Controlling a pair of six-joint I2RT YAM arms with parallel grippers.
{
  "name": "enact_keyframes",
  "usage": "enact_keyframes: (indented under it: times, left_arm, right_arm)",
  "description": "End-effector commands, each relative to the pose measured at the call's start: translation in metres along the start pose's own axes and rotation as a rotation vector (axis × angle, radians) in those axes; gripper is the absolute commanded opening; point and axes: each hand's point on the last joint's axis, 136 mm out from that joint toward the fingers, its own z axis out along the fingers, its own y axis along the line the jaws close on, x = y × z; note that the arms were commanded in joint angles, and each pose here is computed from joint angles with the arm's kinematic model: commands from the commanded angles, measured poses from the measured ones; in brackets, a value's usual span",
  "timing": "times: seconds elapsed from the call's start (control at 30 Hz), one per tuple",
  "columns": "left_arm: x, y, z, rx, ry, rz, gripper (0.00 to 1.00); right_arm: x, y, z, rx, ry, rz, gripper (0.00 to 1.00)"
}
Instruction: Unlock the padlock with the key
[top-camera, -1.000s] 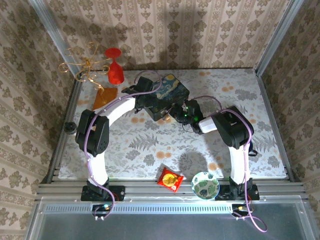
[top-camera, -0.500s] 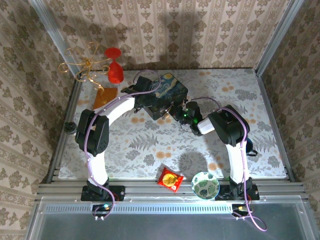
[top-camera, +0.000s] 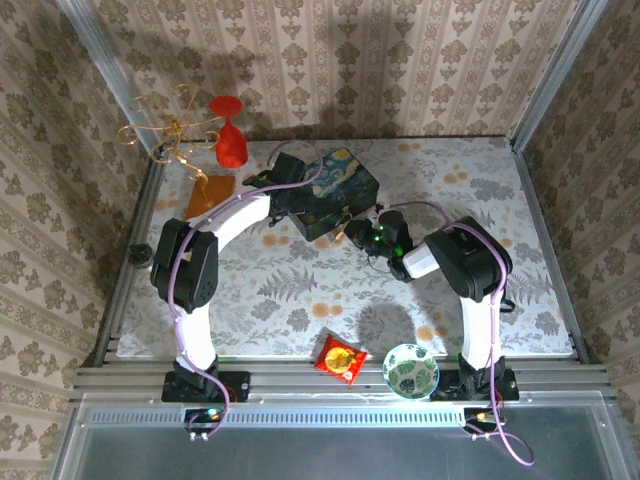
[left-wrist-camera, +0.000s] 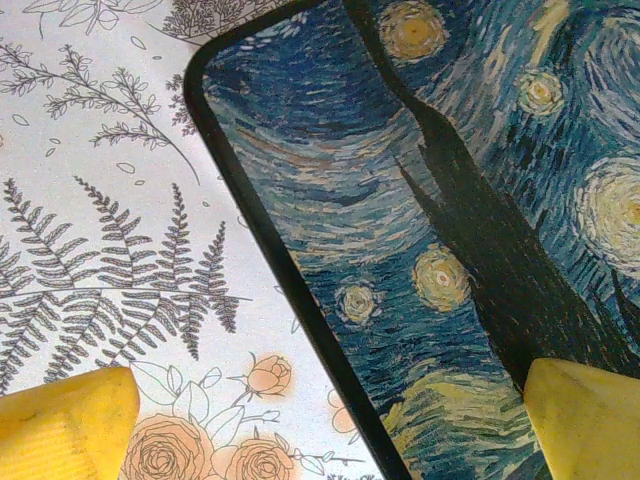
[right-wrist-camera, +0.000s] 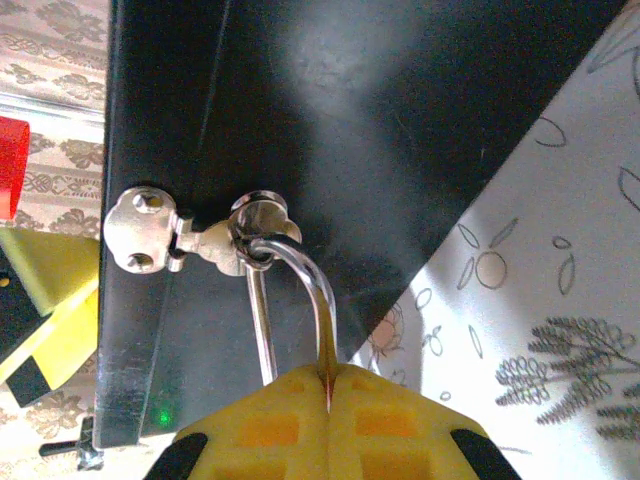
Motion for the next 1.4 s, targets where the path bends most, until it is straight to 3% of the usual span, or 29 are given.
enact_keyframes:
  times: [0.0, 0.07, 0.13, 0.2, 0.37, 0.43, 0.93, 1.17, 1.37]
  left_arm:
    - [0.027, 0.017, 0.008, -0.058, 0.092, 0.016, 1.00]
    - [0.027, 0.017, 0.007, -0.057, 0.091, 0.016, 1.00]
    - [0.027, 0.017, 0.008, -0.057, 0.091, 0.016, 1.00]
    - [0.026, 0.017, 0.007, -0.055, 0.090, 0.015, 1.00]
    - [0.027, 0.017, 0.007, -0.054, 0.091, 0.015, 1.00]
    - [0.027, 0.018, 0.007, -0.054, 0.091, 0.013, 1.00]
    - [0.026, 0.016, 0.006, -0.047, 0.090, 0.005, 1.00]
    - [0.024, 0.015, 0.005, -0.043, 0.087, 0.003, 1.00]
    - [0.022, 0.016, 0.001, -0.045, 0.075, -0.001, 1.00]
  right_arm:
    - [0.004, -0.011, -0.006, 0.071, 0.002, -0.029, 0.00]
    - [0.005, -0.014, -0.005, 0.097, 0.017, -0.039, 0.01]
    - [0.008, -0.013, -0.002, 0.106, 0.037, -0.065, 0.17]
    - [0.010, -0.012, 0.000, 0.112, 0.054, -0.104, 0.27]
    - [0.009, -0.009, 0.001, 0.120, 0.066, -0.162, 0.41]
    - [0.010, -0.006, 0.002, 0.117, 0.074, -0.164, 0.42]
    - [0.034, -0.015, -0.009, 0.344, 0.153, -0.220, 0.43]
    - [0.035, -0.018, -0.018, 0.342, 0.150, -0.227, 0.21]
    - [0.025, -0.012, -0.021, 0.190, 0.127, -0.195, 0.05]
